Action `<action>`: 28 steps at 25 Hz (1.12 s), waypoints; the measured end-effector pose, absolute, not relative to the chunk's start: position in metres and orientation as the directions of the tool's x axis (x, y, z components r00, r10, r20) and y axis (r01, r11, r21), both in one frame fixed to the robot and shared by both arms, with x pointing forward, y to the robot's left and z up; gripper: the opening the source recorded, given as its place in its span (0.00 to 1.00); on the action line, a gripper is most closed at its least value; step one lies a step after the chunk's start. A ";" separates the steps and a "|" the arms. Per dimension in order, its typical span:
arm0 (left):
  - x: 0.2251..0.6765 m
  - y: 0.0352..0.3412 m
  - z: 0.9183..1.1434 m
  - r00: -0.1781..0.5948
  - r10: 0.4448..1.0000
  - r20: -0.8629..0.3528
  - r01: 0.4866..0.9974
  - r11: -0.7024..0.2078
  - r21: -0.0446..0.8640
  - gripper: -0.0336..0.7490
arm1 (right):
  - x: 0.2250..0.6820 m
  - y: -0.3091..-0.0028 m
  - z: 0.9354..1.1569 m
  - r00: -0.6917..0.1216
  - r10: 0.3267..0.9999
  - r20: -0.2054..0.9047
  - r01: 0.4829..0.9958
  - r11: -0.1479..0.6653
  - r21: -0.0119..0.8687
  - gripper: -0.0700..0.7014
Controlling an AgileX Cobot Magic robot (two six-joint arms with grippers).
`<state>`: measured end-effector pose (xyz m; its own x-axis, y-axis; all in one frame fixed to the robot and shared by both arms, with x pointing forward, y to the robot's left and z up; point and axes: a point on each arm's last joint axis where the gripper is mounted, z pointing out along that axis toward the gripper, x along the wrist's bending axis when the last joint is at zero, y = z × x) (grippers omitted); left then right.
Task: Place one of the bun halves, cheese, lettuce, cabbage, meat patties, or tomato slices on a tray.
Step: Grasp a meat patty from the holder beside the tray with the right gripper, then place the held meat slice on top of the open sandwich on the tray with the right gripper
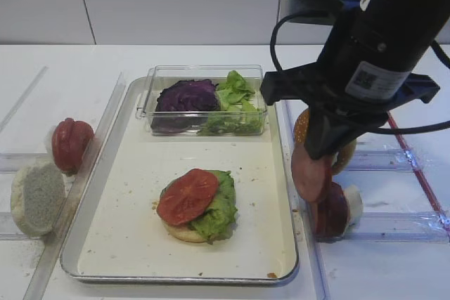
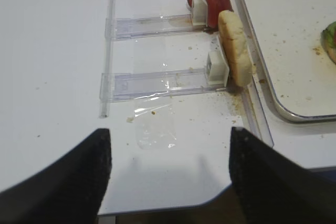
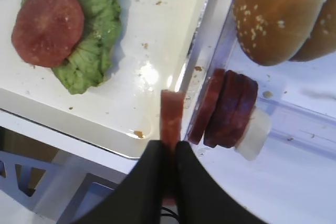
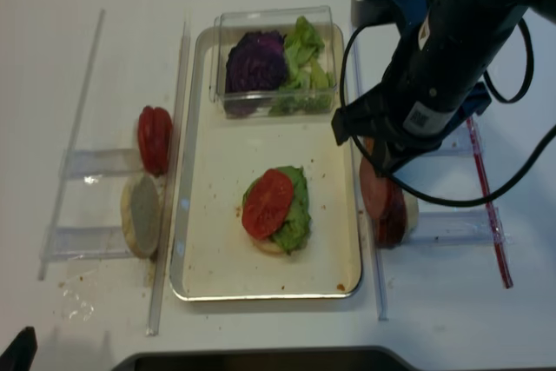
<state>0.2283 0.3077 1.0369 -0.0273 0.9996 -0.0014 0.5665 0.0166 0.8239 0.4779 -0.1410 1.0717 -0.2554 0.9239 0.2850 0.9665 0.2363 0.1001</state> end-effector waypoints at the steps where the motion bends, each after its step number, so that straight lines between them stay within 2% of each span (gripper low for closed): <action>1: 0.228 0.308 1.037 -0.027 1.000 -0.001 0.566 0.017 0.824 0.60 | 0.478 -0.141 1.073 -0.260 0.922 0.286 0.965 0.239 0.104 0.19; 12: 0.228 0.308 1.037 -0.027 1.000 -0.001 0.566 0.017 0.824 0.60 | 0.477 -0.137 1.076 -0.321 0.891 0.320 0.947 0.296 0.124 0.19; 16: 0.228 0.308 1.037 -0.027 1.000 -0.001 0.566 0.017 0.824 0.60 | 0.472 -0.135 1.079 -0.339 0.865 0.370 0.941 0.312 0.132 0.19; 22: 0.228 0.308 1.037 -0.027 1.000 -0.001 0.566 0.017 0.824 0.60 | 0.456 -0.141 1.090 -0.361 0.842 0.401 0.931 0.299 0.209 0.19; 28: 0.228 0.308 1.037 -0.027 1.000 -0.001 0.566 0.017 0.824 0.60 | 0.437 -0.152 1.083 -0.348 0.842 0.412 0.932 0.265 0.246 0.19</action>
<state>0.2283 0.3077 1.0369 -0.0273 0.9996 -0.0014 0.5665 0.0166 0.8239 0.4370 -0.1518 1.0831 -0.3478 0.8421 0.4122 0.9324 0.2647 0.2460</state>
